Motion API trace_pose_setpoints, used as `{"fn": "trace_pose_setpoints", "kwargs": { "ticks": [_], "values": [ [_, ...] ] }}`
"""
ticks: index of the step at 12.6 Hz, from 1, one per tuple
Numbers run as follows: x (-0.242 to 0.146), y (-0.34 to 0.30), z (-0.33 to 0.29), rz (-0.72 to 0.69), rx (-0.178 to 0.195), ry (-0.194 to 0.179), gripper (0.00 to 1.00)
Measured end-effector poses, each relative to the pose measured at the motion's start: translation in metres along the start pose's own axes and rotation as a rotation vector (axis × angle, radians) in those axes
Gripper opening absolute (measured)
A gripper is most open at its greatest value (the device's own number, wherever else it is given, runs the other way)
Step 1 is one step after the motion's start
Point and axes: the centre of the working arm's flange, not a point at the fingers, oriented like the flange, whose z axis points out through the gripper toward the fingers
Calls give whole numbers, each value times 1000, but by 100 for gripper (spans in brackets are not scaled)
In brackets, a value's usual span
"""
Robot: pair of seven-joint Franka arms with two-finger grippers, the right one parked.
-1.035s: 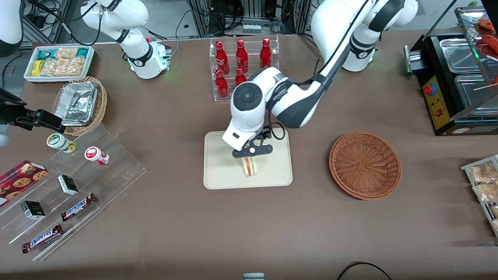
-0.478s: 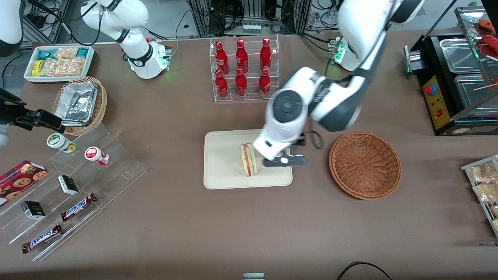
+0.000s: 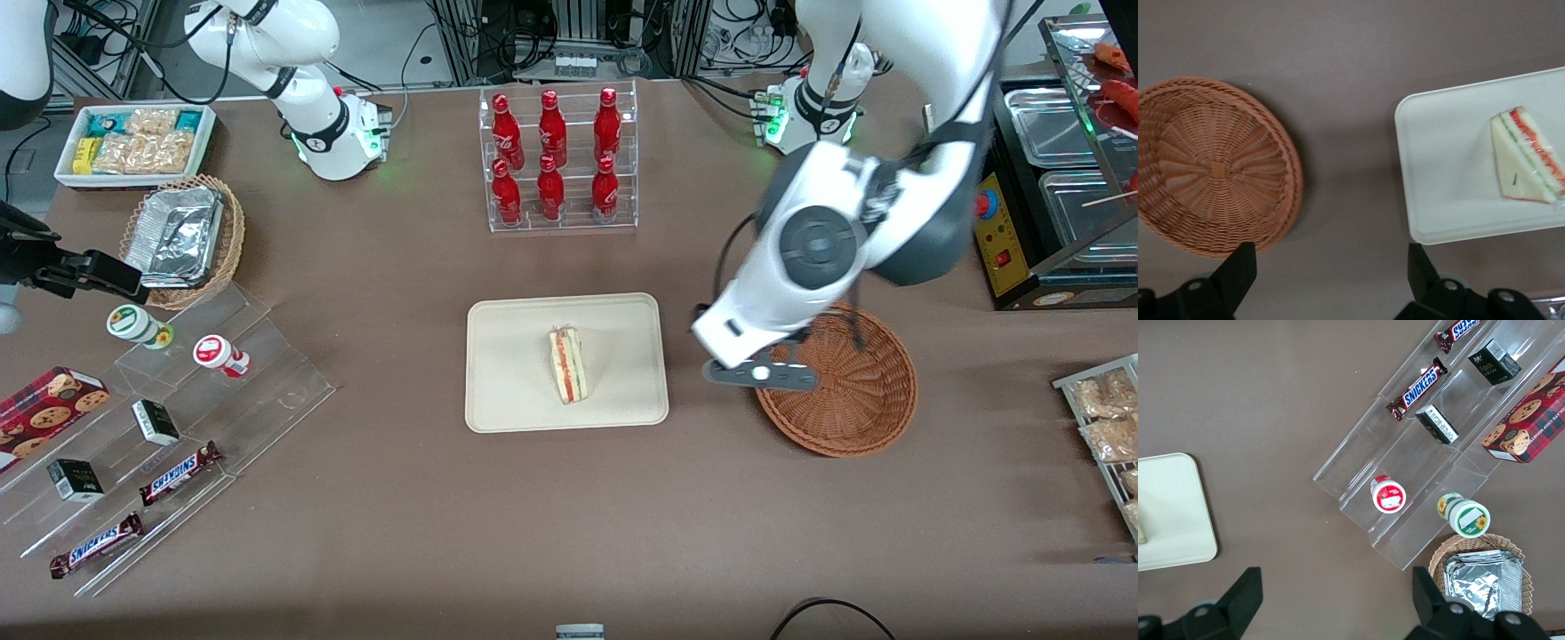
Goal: Place sandwich from basket to tray
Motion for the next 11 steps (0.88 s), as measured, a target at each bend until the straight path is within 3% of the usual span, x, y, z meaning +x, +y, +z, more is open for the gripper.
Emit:
{"fn": "trace_pose_setpoints", "kwargs": {
  "ticks": [6, 11],
  "values": [
    [-46, -128, -46, 69, 1, -22, 100],
    [-83, -191, -95, 1, 0, 10, 100]
  ]
}}
